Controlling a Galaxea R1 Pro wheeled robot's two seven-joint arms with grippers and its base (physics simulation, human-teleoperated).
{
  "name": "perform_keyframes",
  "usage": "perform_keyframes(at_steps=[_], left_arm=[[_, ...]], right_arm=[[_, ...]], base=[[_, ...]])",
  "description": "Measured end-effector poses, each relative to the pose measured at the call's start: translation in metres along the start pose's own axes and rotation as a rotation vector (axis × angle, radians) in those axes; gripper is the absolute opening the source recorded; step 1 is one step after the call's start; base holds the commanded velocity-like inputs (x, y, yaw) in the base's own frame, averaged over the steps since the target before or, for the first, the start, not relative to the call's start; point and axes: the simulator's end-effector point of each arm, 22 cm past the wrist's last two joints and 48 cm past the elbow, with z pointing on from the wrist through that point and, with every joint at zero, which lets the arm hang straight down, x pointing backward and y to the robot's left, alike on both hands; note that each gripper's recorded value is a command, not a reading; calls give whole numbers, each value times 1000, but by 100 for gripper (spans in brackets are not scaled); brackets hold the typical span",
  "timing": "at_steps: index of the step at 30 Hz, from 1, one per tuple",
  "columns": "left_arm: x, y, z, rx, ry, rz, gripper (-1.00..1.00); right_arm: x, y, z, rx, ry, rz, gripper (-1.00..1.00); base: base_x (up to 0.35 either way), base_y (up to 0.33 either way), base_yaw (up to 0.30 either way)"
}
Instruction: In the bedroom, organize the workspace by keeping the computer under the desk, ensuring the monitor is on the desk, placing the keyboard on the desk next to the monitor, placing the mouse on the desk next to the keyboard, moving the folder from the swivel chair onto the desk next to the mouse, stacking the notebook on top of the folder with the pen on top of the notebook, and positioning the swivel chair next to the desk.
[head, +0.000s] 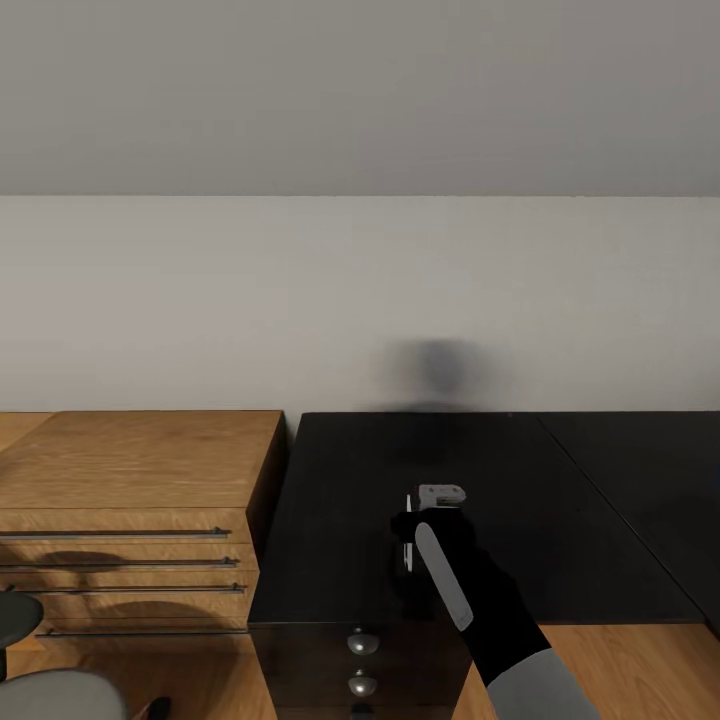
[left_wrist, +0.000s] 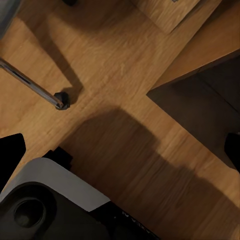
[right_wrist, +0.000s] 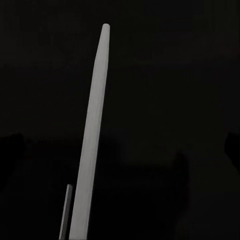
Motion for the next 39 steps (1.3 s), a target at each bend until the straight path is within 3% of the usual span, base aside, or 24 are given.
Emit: perform_keyframes(at_steps=[20, 29, 39], left_arm=[[0, 0, 0, 0, 0, 0, 100], [1, -3, -1, 8, 2, 23, 100], [2, -3, 0, 8, 4, 25, 100]], right_arm=[[0, 0, 0, 0, 0, 0, 100], [-14, 3, -4, 19, -61, -31, 100], [-18, -7, -4, 27, -68, 6, 100]], base=[[0, 0, 0], [0, 0, 0], [-32, 0, 0]])
